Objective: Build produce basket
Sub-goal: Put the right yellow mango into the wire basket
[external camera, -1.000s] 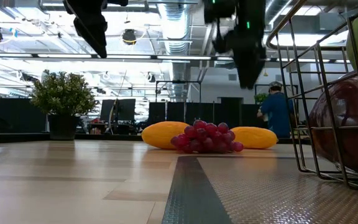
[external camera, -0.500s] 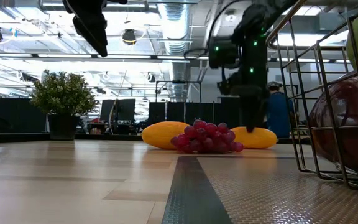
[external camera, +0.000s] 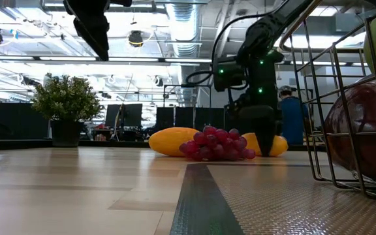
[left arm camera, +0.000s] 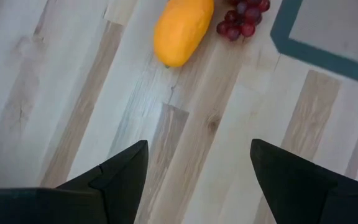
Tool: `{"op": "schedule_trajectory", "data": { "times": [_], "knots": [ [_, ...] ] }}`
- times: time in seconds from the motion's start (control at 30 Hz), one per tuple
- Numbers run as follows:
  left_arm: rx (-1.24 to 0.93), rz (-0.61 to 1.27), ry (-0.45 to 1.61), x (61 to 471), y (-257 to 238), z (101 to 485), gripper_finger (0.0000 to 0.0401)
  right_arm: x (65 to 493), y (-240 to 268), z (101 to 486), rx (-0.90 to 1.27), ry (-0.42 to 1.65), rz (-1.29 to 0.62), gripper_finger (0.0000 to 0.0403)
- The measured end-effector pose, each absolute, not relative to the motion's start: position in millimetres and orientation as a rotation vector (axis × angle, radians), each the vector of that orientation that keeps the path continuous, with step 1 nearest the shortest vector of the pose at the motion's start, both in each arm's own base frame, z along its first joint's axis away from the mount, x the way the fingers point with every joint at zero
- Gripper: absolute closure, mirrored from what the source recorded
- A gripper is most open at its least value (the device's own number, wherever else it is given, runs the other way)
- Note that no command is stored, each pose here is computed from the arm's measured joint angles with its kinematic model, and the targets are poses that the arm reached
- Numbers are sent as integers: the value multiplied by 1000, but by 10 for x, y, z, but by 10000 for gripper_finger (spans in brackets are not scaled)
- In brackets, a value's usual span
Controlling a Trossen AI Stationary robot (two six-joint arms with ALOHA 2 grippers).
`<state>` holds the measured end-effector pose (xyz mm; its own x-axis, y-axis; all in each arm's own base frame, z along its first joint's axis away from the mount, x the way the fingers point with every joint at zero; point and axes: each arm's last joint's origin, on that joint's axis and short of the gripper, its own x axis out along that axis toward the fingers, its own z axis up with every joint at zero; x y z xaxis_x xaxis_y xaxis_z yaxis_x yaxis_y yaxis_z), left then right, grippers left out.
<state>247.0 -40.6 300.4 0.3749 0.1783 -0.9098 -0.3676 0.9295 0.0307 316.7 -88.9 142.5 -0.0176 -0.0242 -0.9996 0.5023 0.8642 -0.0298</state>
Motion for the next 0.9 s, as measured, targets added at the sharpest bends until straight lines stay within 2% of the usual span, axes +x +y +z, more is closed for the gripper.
{"op": "schedule_trajectory", "data": {
  "times": [0.13,0.43,0.57,0.7,0.9],
  "knots": [
    [-182,357,1153,2453,-402,2998,130,3143,-844,1591,387,1493,-425,165],
    [-166,347,1154,2455,-402,2998,130,2781,-621,2452,459,1279,-461,147],
    [-159,342,1155,2454,-403,2999,130,2531,-302,2888,544,1120,-405,146],
    [-158,345,1148,2459,-403,3001,130,2250,136,3230,654,997,-271,146],
    [-137,374,1127,2466,-392,3006,130,1886,829,3446,779,964,-81,145]
  ]
}}
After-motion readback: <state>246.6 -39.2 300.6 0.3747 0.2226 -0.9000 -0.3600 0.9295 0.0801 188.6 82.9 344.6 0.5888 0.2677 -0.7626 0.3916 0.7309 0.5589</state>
